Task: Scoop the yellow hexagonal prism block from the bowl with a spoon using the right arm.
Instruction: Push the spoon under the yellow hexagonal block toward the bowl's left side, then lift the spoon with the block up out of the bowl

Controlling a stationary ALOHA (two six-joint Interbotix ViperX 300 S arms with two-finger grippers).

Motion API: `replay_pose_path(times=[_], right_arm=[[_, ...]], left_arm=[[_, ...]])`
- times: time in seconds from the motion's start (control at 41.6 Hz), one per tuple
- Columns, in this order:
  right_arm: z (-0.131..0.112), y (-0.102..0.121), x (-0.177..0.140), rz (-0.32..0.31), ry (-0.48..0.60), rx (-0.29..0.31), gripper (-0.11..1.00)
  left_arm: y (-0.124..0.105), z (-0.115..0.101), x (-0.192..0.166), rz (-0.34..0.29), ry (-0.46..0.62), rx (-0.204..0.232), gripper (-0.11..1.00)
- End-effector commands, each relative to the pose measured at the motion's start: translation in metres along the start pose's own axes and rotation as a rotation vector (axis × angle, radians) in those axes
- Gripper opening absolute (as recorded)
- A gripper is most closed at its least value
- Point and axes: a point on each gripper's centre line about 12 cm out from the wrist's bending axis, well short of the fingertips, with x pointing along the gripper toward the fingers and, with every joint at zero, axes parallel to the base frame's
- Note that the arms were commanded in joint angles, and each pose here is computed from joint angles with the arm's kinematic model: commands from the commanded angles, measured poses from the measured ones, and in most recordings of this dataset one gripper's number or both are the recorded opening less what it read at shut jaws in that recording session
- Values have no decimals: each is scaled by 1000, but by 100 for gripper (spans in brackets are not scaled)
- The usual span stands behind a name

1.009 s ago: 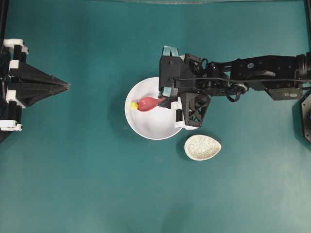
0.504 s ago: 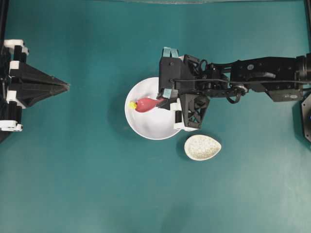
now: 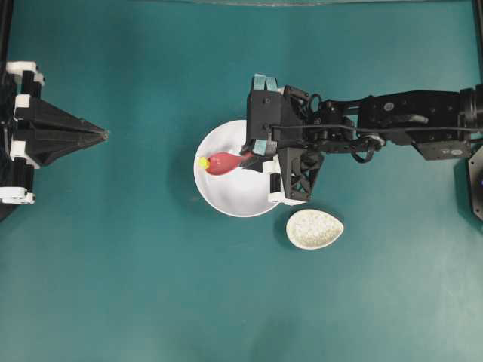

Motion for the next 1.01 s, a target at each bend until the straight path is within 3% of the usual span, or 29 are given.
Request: replay_pose_path(times=[0.0,0.769,0.985], right_arm=[[15,2,-8,1,-52,-3,24],[21,10,-13,11,-89,-17,24],[26,14,-29,18,-123,-22,24]], left_arm=[[0,2,2,-2,-3,3,0],[0,1,2,-2,-2,3,0],[0,1,2,-2,-2,3,0]])
